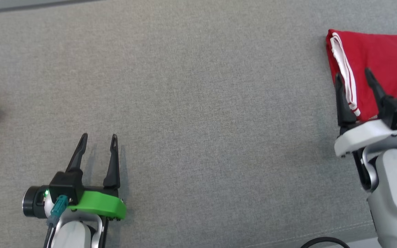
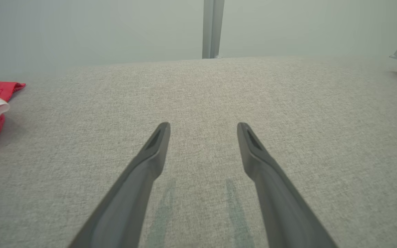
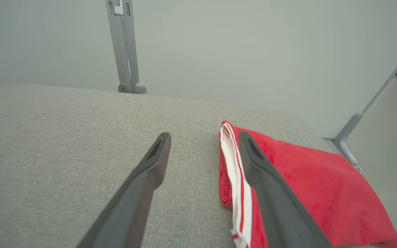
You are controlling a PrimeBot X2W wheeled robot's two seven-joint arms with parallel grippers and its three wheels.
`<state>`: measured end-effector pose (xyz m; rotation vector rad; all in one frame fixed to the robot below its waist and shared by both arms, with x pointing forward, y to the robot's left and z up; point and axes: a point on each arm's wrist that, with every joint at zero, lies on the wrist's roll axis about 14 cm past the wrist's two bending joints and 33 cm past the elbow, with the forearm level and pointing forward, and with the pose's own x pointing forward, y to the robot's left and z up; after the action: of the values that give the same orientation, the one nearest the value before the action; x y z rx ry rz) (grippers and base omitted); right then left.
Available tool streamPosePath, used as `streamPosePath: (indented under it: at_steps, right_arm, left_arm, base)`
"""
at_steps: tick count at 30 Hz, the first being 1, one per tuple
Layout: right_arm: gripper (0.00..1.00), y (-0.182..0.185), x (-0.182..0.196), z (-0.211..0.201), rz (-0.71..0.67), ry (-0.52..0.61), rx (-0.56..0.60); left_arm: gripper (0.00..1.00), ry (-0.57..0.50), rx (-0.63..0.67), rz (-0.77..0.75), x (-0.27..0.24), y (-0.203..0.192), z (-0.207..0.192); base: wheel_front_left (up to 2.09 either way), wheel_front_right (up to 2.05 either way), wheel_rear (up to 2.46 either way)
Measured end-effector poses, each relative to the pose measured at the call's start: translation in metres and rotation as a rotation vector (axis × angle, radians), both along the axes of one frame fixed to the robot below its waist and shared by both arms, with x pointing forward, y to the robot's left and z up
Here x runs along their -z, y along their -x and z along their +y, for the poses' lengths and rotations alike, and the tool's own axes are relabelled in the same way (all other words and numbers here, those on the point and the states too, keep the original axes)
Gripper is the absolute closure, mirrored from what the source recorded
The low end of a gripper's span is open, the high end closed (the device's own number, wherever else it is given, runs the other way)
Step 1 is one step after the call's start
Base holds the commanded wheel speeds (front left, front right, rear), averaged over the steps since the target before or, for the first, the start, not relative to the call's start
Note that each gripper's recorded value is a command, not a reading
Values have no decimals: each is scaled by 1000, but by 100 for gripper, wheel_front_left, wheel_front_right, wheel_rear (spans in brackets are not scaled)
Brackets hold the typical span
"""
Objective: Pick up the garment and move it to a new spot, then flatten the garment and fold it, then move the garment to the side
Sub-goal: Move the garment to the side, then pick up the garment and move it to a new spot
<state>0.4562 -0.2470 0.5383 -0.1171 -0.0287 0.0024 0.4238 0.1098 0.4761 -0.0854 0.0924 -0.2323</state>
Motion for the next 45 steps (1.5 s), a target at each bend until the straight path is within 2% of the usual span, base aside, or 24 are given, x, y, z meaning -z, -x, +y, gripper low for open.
streamPosePath:
  at_steps: [9,22,26,36,40,45]
  right_arm:
    - [0,57,9,36,25,-98,-50]
    - [0,89,-29,52,-91,-138,-79]
    - [0,93,-37,53,-118,-144,-80]
    - [0,89,-29,62,-93,-151,-101]
    - [0,82,-25,78,-77,-156,-146]
    - [0,68,-21,119,-55,-170,-254]
  left_arm:
    - [0,15,-91,-31,-23,40,28]
    - [0,21,-168,-128,-57,70,53]
    - [0,20,-177,-149,-64,74,57]
    - [0,11,-216,-144,-62,77,69]
    - [0,13,-263,-141,-61,82,82]
    - [0,12,-362,-129,-57,97,112]
  base:
    - [0,0,0]
    - [0,0,0]
    - [0,0,0]
    - [0,0,0]
    - [0,0,0]
    - [0,0,0]
